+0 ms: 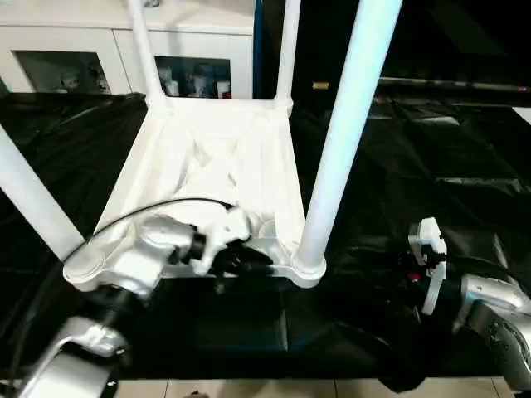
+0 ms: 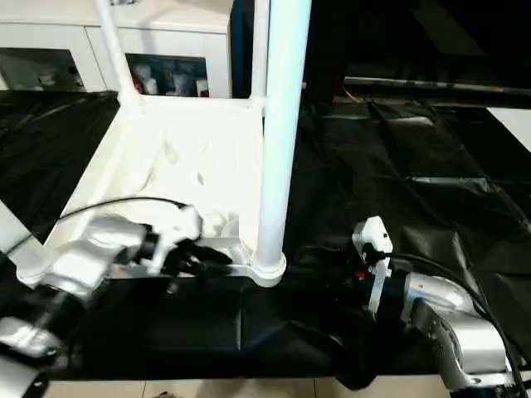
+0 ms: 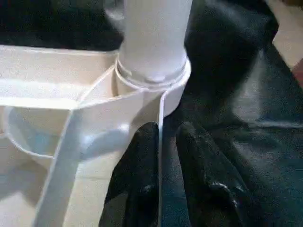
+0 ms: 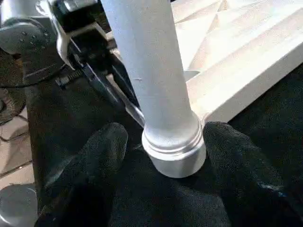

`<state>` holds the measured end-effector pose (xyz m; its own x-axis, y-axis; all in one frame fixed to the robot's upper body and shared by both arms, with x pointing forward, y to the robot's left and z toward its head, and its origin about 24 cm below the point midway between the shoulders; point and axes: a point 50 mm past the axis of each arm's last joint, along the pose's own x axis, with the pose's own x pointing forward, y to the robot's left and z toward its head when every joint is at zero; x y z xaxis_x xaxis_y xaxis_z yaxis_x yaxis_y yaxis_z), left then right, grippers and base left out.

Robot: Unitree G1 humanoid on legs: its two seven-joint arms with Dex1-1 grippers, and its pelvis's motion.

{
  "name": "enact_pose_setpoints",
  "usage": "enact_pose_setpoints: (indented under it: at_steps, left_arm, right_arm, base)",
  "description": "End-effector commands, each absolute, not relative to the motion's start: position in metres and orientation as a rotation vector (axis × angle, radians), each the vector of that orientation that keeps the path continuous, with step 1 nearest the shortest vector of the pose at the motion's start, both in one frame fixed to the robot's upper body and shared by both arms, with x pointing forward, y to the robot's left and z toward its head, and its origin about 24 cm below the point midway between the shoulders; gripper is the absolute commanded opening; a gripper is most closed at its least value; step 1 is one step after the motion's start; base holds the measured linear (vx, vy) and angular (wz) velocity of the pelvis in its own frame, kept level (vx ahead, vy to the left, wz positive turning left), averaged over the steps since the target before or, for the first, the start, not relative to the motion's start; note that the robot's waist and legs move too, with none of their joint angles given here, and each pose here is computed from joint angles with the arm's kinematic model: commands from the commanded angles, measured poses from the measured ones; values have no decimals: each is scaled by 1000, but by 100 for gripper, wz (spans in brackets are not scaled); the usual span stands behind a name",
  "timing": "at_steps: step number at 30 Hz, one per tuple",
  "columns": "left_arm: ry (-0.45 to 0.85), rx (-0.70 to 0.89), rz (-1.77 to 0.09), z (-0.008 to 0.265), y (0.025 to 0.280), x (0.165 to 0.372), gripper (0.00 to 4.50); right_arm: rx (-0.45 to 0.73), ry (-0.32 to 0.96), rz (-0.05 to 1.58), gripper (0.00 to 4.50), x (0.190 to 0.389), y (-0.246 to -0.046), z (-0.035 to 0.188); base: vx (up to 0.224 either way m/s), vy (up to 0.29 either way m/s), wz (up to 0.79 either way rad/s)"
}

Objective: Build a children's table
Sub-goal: Rotate leg to tighten

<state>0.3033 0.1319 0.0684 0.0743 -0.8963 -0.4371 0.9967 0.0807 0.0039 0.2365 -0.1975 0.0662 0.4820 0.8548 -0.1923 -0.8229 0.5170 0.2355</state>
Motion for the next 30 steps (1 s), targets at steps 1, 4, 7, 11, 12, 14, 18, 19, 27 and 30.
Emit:
enact_pose_setpoints:
  at_steps: [1, 4, 7, 11, 12, 14, 18, 19, 27, 30]
  left_arm:
    - [303, 305, -1417, 83, 139, 303, 129]
    - [204, 235, -1268, 98, 148, 301, 157]
    - [86, 209, -891, 102, 157, 314, 168]
    - [-23, 111, -528, 93, 161, 304, 203]
    - [-25, 110, -525, 93, 161, 304, 214]
    - [-65, 74, -424, 92, 163, 294, 229]
    - [-75, 0, -261, 85, 171, 277, 268]
    - [-63, -2, -243, 83, 172, 275, 272]
    - [-34, -16, -149, 70, 174, 266, 337]
    - [-22, 21, -131, 70, 178, 267, 352]
  right_arm:
    - [108, 277, 992, 289, 235, -200, 72]
    - [82, 268, 888, 289, 235, -203, 75]
    - [38, 233, 595, 289, 246, -215, 78]
    - [37, 143, 227, 289, 251, -227, 83]
    - [37, 142, 224, 289, 251, -227, 83]
    - [56, 113, 133, 289, 248, -225, 82]
    - [51, 102, 130, 306, 241, -208, 73]
    - [34, 105, 149, 316, 241, -204, 72]
    - [17, 118, 199, 370, 235, -184, 60]
    - [26, 155, 185, 393, 237, -180, 54]
  base:
    - [0, 0, 0]
    - [0, 0, 0]
    - [0, 0, 0]
    - [0, 0, 0]
    - [0, 0, 0]
    - [0, 0, 0]
    - [0, 0, 0]
    - [0, 0, 0]
    - [0, 0, 0]
    - [0, 0, 0]
